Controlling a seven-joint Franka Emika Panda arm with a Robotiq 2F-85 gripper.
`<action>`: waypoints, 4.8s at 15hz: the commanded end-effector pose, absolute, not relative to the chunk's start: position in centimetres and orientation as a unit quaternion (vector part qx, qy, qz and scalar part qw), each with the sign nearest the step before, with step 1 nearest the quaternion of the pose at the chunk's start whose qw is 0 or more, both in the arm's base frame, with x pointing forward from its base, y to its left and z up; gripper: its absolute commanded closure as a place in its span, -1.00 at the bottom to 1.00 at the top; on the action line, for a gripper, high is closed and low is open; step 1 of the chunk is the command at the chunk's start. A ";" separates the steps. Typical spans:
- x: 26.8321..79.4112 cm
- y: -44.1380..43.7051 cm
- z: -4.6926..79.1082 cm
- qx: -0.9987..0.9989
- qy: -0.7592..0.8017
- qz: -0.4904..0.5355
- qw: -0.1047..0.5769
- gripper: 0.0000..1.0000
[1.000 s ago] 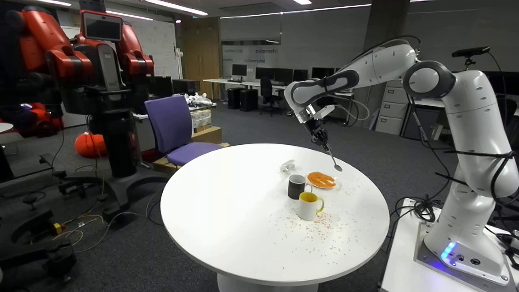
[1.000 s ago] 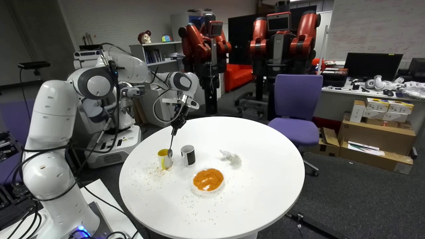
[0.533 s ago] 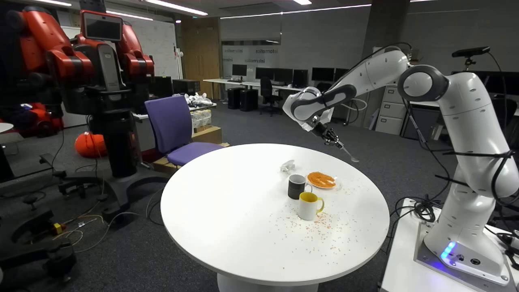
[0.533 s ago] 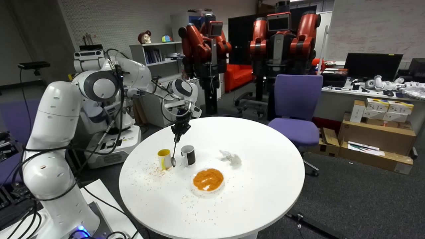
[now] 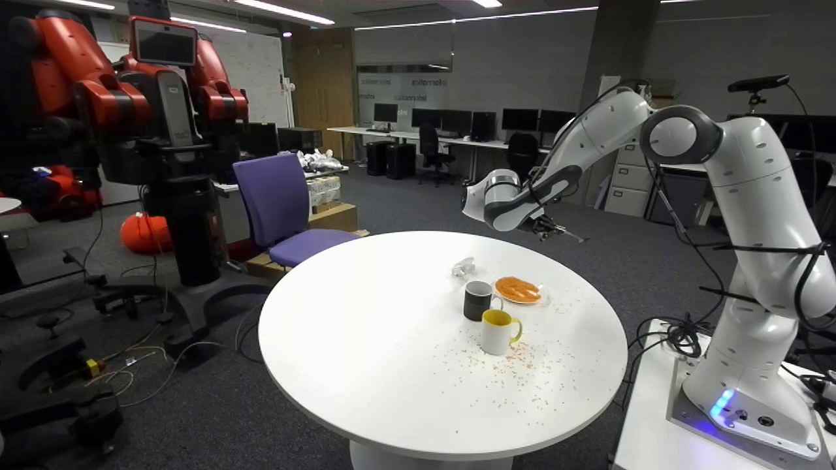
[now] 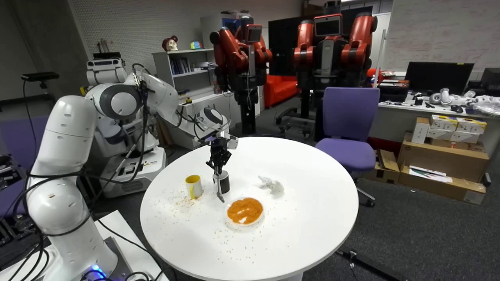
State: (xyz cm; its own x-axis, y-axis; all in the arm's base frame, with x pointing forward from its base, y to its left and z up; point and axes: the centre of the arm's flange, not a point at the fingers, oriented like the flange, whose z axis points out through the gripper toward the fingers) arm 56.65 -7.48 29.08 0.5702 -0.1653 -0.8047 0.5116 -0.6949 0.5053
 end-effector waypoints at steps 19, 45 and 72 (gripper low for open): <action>48.8 -5.6 29.1 0.919 0.188 -0.115 0.327 0.99; 58.9 -0.6 20.7 0.925 0.199 -0.191 0.260 0.99; 63.0 -0.4 19.5 0.934 0.113 -0.186 0.283 0.99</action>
State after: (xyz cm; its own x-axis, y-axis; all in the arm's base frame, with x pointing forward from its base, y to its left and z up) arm 62.05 -0.77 19.23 0.8985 0.1506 -0.4123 0.3486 -0.8156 0.4617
